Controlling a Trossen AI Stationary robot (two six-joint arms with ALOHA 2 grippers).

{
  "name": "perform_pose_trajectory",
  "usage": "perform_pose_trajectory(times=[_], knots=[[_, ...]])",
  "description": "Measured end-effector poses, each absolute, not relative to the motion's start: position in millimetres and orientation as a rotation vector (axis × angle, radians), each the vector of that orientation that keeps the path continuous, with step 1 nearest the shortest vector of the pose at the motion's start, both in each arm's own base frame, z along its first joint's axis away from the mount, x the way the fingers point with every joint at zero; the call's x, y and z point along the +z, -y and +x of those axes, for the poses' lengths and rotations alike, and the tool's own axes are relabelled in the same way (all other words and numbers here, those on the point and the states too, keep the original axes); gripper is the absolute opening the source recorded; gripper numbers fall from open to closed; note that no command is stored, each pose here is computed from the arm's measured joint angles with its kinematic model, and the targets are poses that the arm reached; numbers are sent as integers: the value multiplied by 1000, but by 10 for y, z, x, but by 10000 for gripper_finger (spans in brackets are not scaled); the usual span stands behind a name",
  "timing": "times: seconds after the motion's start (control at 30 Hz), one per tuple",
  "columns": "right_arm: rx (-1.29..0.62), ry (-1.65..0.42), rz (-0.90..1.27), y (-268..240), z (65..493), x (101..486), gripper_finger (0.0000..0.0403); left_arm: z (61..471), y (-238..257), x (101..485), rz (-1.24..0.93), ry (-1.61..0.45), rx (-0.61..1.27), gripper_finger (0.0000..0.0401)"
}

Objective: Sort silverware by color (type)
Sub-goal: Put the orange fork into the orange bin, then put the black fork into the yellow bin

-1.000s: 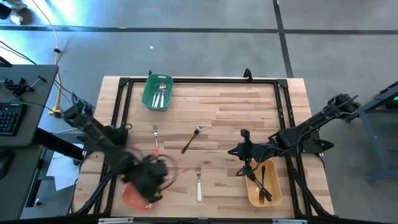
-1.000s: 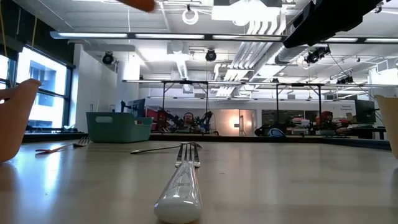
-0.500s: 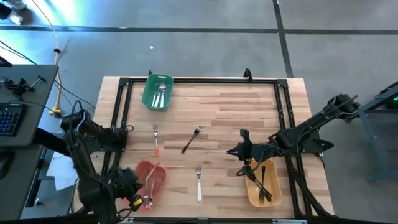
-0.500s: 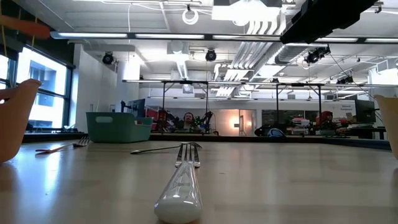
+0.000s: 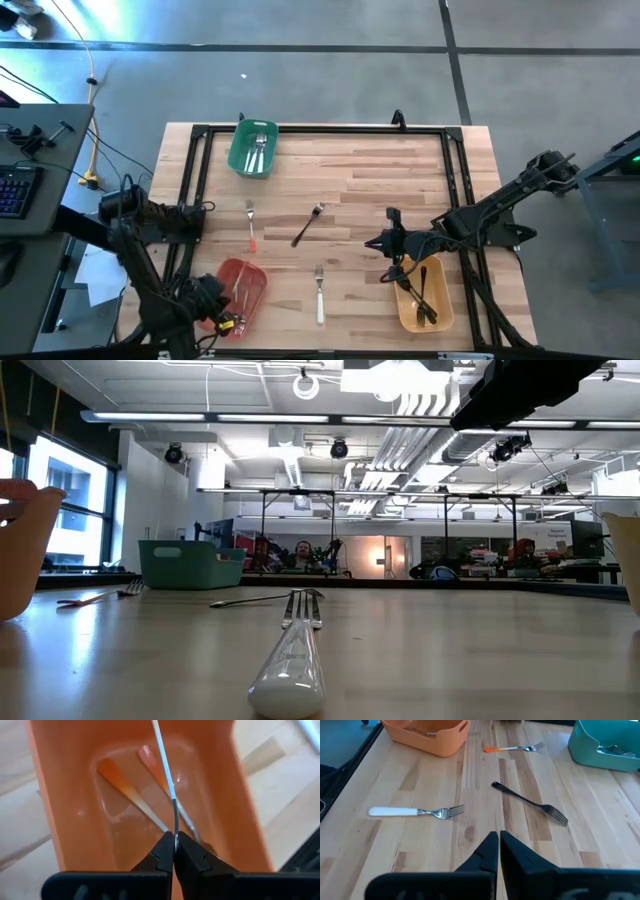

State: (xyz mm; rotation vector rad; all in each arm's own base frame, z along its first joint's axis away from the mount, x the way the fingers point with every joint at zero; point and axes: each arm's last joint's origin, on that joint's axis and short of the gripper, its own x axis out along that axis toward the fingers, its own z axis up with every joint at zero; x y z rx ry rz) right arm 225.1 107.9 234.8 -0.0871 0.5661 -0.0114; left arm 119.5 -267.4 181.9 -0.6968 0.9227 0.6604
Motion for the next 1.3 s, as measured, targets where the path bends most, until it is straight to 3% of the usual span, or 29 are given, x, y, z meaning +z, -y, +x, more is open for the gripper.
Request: perform_pose_trajectory(times=[0.27, 0.5, 0.7, 1.0, 1.3], knots=[[-11, -566, -90, -1079, 2251, 2348, 0, 1189, 2625, 1667, -725, -951, 669, 2], [-11, -566, -86, -1079, 2251, 2348, 0, 1175, 2637, 1669, -675, -1030, 643, 43], [-14, -566, -86, -1071, 2255, 2349, 0, 1210, 2741, 1884, -578, -1098, 473, 67], [-52, -569, -175, -839, 2491, 2256, 0, 1397, 2362, 2384, -404, -839, 249, 5], [62, -543, -161, -435, 2973, 1965, 3, 1706, 1637, 2102, -425, -608, -43, 0]])
